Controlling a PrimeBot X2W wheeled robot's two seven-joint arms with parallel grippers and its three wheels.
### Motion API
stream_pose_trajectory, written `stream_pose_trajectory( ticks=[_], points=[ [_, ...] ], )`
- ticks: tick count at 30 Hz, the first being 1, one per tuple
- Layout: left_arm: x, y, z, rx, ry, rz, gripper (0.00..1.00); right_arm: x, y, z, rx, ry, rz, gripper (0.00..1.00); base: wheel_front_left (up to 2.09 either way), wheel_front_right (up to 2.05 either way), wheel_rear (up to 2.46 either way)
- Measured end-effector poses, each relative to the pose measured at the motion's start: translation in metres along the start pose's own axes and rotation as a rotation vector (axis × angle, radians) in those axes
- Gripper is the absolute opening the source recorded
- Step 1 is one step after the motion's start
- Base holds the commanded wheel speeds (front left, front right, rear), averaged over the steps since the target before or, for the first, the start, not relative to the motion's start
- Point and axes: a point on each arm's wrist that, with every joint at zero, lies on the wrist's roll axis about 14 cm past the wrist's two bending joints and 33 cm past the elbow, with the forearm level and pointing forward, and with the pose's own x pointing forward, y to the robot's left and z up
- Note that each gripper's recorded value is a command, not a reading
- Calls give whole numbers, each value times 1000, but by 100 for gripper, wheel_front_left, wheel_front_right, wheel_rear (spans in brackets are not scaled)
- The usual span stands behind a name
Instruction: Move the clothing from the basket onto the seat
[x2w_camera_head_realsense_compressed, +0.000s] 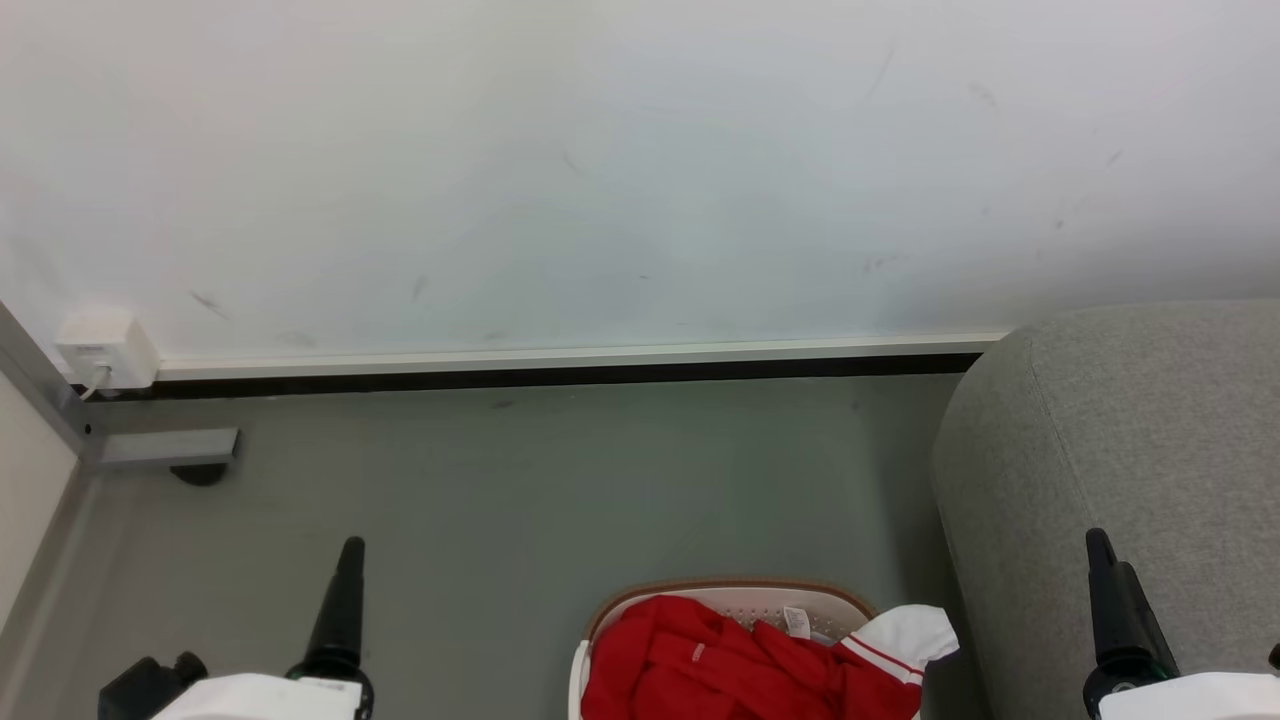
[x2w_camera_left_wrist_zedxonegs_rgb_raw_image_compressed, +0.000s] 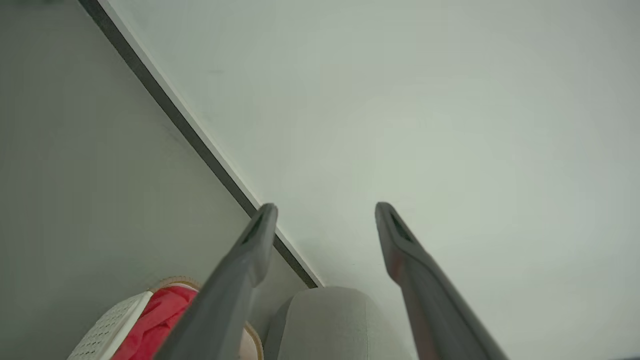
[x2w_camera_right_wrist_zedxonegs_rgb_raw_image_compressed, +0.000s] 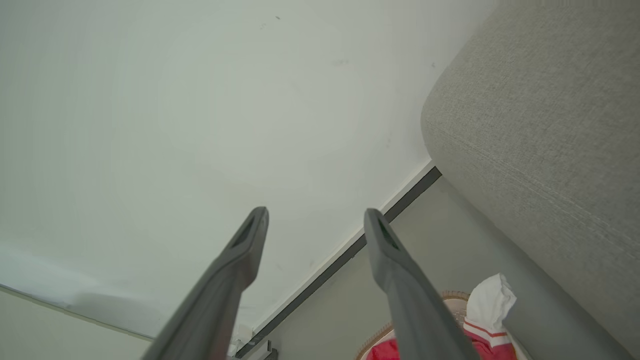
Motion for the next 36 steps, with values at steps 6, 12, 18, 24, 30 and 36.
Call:
stream_pose_trajectory(
  ticks=[6,12,18,24,30,36],
  points=[
    [-2,-1,0,95,-9,-3,100,0,5,-2,-88,-2,15,100,0,0,0],
    [-2,-3,0,168,-15,-12,100,0,7,-4,-160,-3,26,100,0,0,0],
    [-3,-6,-1,271,-25,-25,100,-1,11,-5,-263,-5,43,100,0,0,0],
    [-4,-9,-2,349,-30,-38,100,-2,13,-7,-338,-9,54,100,0,0,0],
    [-4,-11,-3,431,-33,-50,100,-2,16,-7,-411,-15,69,100,0,0,0],
    [-7,-12,-4,505,-41,-60,100,-4,17,-8,-478,-19,78,100,0,0,0]
  ],
)
